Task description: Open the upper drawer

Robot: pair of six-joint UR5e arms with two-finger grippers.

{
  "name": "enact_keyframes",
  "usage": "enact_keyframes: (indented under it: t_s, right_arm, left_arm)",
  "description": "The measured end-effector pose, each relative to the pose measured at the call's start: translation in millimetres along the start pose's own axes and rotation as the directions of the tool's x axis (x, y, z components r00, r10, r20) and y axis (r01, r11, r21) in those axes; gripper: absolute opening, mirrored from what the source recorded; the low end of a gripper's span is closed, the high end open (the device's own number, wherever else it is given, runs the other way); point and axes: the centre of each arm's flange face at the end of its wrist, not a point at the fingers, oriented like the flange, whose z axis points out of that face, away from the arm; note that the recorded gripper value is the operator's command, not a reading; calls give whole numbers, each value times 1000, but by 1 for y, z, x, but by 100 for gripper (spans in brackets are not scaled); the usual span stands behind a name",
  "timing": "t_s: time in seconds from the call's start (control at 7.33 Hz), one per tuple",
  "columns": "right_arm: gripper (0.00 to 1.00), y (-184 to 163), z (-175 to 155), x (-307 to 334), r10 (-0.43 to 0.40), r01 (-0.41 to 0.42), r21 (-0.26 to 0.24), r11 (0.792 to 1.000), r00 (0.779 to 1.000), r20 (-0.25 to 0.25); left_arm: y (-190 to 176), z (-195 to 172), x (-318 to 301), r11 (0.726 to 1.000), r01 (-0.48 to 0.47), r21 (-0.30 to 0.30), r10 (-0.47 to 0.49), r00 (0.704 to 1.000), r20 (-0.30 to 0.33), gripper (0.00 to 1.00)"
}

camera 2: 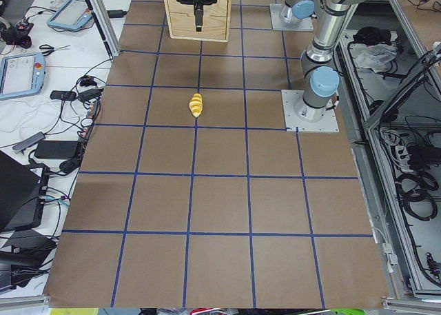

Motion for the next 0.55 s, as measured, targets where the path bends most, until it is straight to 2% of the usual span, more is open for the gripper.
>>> enact_keyframes:
  t_s: [0.27, 0.55]
  right_arm:
    - [100, 0, 0, 0, 0, 0, 0, 1000, 1000, 0]
    - [100, 0, 0, 0, 0, 0, 0, 1000, 1000, 0]
  left_arm:
    - [9, 4, 1, 1000, -14, -11, 14, 1000, 2, 100]
    - [1, 16, -12, 999, -32, -30, 33, 999, 23, 100]
